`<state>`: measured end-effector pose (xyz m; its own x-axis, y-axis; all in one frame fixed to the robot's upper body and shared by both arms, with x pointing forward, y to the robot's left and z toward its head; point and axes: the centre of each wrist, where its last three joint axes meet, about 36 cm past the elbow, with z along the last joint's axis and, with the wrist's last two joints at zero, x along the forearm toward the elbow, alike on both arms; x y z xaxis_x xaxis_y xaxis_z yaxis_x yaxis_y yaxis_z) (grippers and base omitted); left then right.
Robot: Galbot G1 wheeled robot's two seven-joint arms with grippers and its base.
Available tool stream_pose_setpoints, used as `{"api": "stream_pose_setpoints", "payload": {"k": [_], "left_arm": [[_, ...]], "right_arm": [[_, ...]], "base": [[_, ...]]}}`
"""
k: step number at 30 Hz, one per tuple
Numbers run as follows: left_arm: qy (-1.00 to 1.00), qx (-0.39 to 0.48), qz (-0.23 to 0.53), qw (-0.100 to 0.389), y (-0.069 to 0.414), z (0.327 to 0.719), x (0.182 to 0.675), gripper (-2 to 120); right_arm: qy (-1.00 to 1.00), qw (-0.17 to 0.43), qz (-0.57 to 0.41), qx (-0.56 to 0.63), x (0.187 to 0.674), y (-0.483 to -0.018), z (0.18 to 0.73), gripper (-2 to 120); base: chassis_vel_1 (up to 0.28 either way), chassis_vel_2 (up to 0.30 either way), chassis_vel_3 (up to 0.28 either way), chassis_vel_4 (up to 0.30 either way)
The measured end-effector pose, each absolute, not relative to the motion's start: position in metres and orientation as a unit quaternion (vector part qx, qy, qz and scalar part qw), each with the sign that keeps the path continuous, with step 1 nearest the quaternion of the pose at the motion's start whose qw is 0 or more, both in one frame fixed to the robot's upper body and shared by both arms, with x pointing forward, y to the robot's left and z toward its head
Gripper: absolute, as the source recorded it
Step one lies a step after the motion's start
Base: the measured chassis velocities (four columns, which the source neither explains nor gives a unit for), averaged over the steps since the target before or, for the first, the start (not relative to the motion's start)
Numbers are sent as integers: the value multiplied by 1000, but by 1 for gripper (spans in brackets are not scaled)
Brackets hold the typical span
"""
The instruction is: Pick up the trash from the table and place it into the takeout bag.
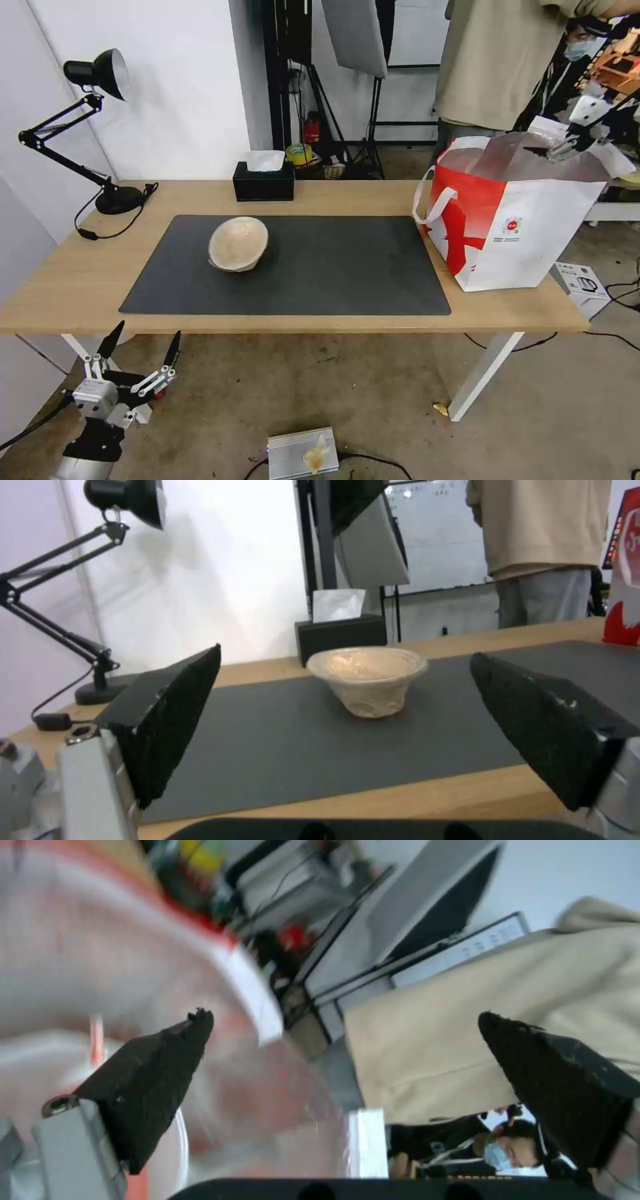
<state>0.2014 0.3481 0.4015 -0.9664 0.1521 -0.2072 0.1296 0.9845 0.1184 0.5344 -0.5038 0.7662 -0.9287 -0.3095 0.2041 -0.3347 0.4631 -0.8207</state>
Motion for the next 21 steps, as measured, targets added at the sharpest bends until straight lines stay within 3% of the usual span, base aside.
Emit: {"api": "stream_pose_setpoints", "payload": {"k": [21], "left_arm": [[987,103,44,114,340,404,214,100]], "right_arm": [[-968,-117,207,75,453,-396,688,100]], "base": [[0,0,0,0]]}}
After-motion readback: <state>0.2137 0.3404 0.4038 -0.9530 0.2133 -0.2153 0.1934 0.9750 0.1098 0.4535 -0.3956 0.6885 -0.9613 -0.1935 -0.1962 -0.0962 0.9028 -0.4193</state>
